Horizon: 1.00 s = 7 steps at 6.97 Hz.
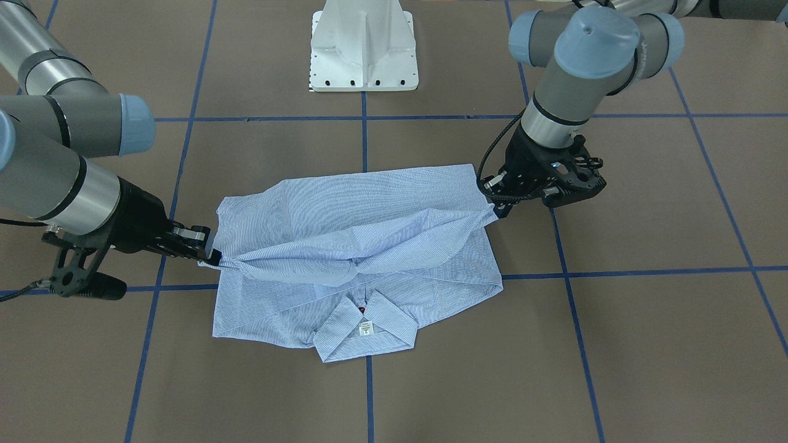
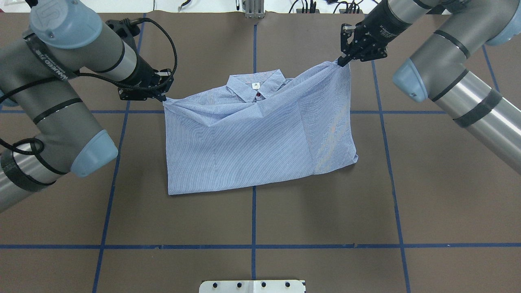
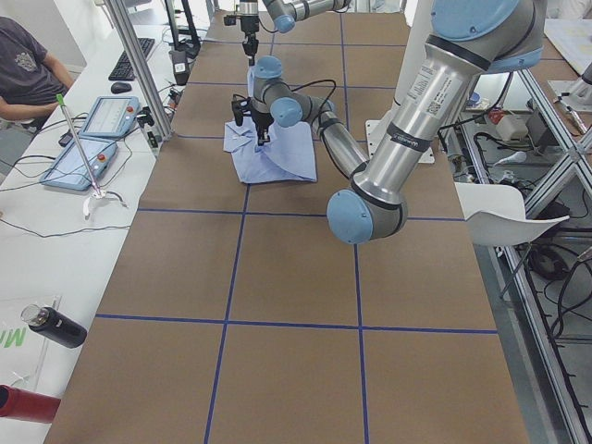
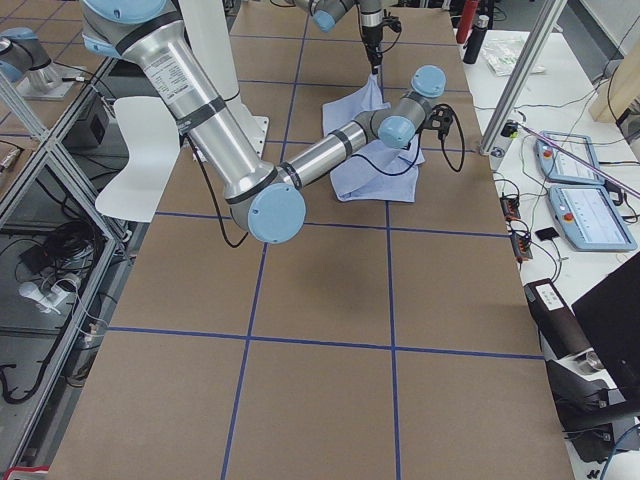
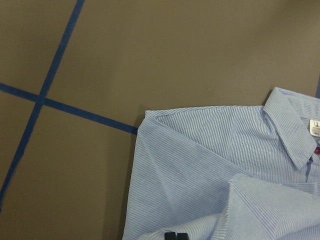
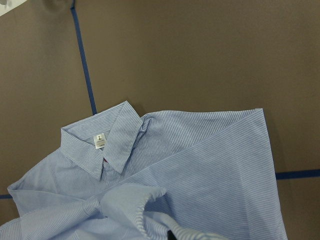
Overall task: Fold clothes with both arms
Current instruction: 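Carry the hem with both grippers toward the collar, folding the shirt in half, then lower the hem near the collar and open both grippers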
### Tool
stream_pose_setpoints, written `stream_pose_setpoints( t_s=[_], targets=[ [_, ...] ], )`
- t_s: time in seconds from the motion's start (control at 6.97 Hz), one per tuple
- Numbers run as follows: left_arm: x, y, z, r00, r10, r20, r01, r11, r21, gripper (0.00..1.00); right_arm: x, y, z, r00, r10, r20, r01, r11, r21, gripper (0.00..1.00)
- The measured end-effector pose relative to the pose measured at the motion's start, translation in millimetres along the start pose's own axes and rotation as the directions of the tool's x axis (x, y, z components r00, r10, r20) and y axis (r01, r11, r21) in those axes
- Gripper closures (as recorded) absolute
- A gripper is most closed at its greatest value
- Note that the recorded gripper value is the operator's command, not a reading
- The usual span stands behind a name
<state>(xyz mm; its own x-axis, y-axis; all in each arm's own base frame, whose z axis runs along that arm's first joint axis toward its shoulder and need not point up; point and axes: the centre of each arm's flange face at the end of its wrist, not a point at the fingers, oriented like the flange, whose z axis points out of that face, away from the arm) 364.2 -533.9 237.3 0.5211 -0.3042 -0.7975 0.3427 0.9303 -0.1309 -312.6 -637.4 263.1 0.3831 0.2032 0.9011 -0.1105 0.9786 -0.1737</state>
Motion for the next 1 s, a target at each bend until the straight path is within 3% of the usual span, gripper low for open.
stream_pose_setpoints(
  t_s=[0.29, 0.72, 1.0],
  targets=[
    [2.2, -28.0, 3.4, 1.0, -0.012, -0.023, 0.012, 1.0, 0.023, 1.0, 1.2, -26.9, 15.2, 1.0, -0.008, 0.004, 0.008, 1.0, 0.018, 1.0],
    [-9.4, -72.2, 59.6, 0.999, -0.019, -0.041, 0.02, 0.999, 0.041, 1.0, 15.6, -49.7, 39.0, 0.999, 0.021, -0.03, -0.02, 0.999, 0.031, 1.0],
    [-19.8, -83.0, 81.6, 0.999, -0.022, -0.034, 0.024, 0.999, 0.042, 1.0, 26.1, -56.6, 64.0, 0.997, 0.049, -0.067, -0.048, 0.999, 0.017, 1.0]
  ],
)
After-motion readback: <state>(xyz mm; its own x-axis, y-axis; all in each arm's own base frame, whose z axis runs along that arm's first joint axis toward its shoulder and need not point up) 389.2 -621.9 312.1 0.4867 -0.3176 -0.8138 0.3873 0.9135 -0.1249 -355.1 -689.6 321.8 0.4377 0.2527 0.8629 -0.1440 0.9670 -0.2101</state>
